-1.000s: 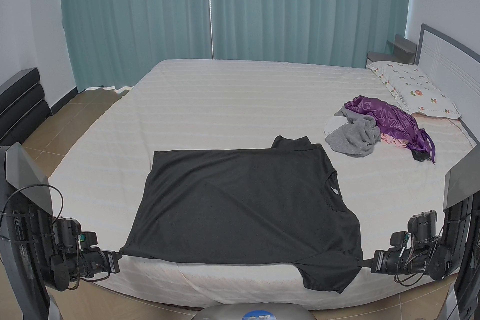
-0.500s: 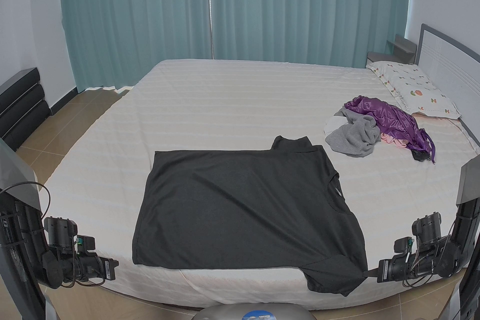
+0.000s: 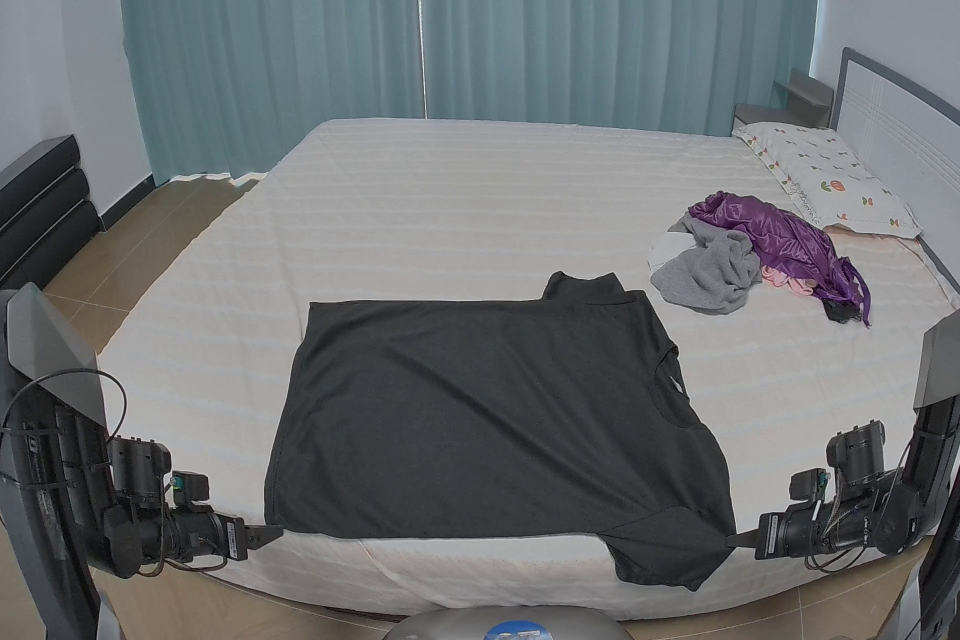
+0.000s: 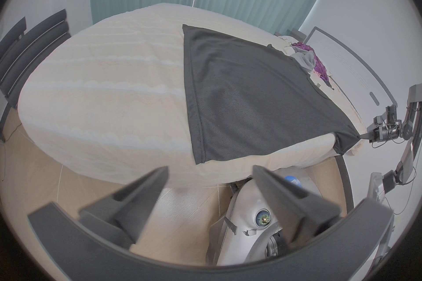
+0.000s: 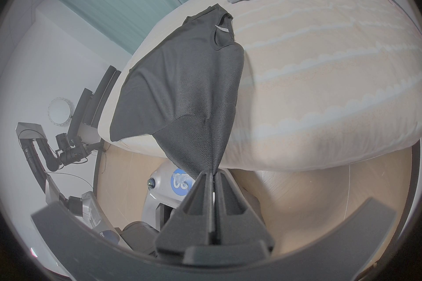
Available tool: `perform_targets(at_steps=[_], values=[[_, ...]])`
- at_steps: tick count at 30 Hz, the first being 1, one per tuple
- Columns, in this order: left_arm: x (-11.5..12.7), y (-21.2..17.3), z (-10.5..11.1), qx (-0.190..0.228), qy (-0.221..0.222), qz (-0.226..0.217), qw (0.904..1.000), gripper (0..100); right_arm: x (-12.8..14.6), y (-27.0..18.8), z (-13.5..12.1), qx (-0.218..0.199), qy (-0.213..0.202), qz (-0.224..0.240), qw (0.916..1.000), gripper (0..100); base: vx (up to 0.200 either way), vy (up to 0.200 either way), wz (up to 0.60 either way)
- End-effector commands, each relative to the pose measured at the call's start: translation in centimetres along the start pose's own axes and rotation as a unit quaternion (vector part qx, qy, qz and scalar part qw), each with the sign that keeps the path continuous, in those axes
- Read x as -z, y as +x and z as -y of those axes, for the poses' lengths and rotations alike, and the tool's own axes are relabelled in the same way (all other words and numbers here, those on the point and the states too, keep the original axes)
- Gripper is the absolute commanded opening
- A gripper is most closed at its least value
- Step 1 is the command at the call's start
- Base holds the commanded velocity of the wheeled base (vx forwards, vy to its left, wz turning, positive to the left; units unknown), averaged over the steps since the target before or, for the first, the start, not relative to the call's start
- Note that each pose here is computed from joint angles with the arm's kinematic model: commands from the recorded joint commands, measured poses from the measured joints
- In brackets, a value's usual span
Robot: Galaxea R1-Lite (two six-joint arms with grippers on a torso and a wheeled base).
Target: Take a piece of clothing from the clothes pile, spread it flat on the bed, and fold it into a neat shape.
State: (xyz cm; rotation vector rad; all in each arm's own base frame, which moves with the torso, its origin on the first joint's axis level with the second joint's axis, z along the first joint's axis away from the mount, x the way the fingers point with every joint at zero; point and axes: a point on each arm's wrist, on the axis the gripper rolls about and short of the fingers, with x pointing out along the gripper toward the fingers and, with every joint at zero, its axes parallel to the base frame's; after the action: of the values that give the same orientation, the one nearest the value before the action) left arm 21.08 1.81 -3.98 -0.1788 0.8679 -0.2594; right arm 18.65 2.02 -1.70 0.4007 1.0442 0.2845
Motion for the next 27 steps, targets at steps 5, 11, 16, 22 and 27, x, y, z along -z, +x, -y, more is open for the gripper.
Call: perform_targets(at_steps=[5,11,16,22,27], values=[[0.1,3.4,1.2,0.028,0.037,-0.016,0.9988,100,0.5,0.0,0.1,0.001,0.004,-0.011,0.9999,0,0.0,0.0,0.0],[-0.1,4.1,1.4,0.029,0.05,-0.014,0.9982,100,0.5,0.0,0.1,0.001,0.004,-0.011,0.9999,0,0.0,0.0,0.0],[0.0,4.5,1.5,0.006,0.056,-0.017,0.9982,100,0.5,0.0,0.0,-0.005,0.003,-0.011,0.9999,0,0.0,0.0,0.0],[0.0,4.7,1.5,0.005,0.06,-0.016,0.9981,100,0.5,0.0,0.0,-0.005,0.002,-0.011,0.9999,0,0.0,0.0,0.0],[-0.1,4.8,1.5,-0.003,0.061,-0.014,0.9981,0,0.5,0.0,0.0,-0.006,0.003,-0.01,0.9999,0,0.0,0.0,0.0]])
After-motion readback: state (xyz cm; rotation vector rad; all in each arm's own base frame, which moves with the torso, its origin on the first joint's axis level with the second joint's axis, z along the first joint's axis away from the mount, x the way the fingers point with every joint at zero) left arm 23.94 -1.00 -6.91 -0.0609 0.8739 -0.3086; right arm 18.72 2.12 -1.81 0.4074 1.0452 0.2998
